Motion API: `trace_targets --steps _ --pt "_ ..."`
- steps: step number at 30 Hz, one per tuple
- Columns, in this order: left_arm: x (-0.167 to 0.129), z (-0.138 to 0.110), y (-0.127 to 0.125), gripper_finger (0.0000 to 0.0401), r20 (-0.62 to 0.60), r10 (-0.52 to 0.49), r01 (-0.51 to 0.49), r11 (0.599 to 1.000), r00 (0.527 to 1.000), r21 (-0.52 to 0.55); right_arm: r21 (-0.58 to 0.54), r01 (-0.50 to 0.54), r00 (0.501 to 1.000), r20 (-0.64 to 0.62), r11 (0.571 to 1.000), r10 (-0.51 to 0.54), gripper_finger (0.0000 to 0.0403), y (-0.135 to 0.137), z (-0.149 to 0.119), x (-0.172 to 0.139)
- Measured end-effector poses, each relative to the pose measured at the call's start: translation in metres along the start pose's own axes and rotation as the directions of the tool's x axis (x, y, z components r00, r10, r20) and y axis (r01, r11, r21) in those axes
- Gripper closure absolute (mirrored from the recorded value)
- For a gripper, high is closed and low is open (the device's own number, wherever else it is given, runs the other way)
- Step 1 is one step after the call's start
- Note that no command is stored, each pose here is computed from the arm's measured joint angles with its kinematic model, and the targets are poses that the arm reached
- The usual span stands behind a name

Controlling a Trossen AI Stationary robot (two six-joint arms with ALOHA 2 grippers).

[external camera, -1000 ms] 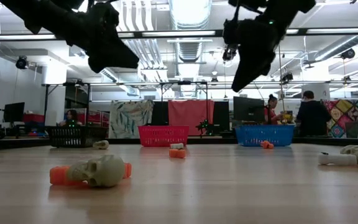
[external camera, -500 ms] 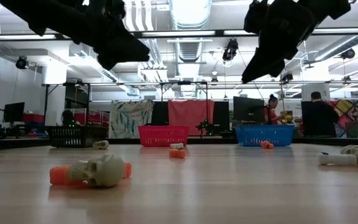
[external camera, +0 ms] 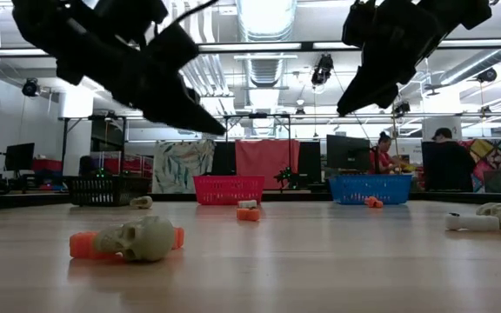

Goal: Sort Halloween decoration
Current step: Put the orange skeleton toy into the blue bin

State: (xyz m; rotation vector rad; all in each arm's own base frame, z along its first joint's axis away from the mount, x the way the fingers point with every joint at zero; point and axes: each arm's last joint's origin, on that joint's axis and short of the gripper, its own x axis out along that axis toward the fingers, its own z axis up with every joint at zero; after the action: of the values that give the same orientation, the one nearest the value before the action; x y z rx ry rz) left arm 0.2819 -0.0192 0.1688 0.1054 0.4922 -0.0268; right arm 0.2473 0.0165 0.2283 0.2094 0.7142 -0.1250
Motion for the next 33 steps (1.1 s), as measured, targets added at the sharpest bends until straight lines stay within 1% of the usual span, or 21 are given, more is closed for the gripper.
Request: trace_targets --steps 5,12,15,16,19,23,30,33 --pt "0.016 -0.012 -0.003 0.0275 -0.02 -0.034 0.036 0.998 0.999 0.061 0.0 0.0 1.0 0.0 1.0 0.0 0.0322 0.0 0.0 0.0" --pt "0.035 -0.027 -0.006 0.0221 -0.022 -0.06 0.062 0.996 0.998 0.07 0.003 -0.013 1.0 0.028 1.0 0.013 0.0317 0.001 0.003 0.0" --pt "0.043 -0.033 -0.009 0.0208 0.002 -0.118 0.118 0.991 0.993 0.069 0.004 -0.015 0.999 0.034 1.0 0.015 0.0321 0.001 0.004 0.0" --pt "0.045 -0.035 -0.01 0.0207 0.009 -0.135 0.135 0.988 0.991 0.07 0.004 -0.016 0.999 0.038 1.0 0.016 0.0322 0.001 0.004 0.0" --pt "0.051 -0.041 -0.01 0.0208 0.012 -0.137 0.135 0.988 0.991 0.078 0.005 -0.018 0.999 0.044 1.0 0.018 0.0325 0.001 0.004 0.0" --pt "0.058 -0.05 -0.01 0.021 -0.014 -0.133 0.134 0.986 0.991 0.099 0.005 -0.018 0.999 0.044 1.0 0.018 0.0323 0.001 0.004 0.0" --pt "0.066 -0.059 -0.006 0.021 0.002 -0.118 0.117 0.989 0.993 0.094 0.005 -0.018 0.999 0.046 1.0 0.018 0.0316 0.002 0.005 0.0" --pt "0.069 -0.065 -0.004 0.021 -0.017 -0.112 0.113 0.989 0.994 0.091 0.005 -0.019 0.999 0.048 1.0 0.019 0.0318 0.002 0.005 0.0"
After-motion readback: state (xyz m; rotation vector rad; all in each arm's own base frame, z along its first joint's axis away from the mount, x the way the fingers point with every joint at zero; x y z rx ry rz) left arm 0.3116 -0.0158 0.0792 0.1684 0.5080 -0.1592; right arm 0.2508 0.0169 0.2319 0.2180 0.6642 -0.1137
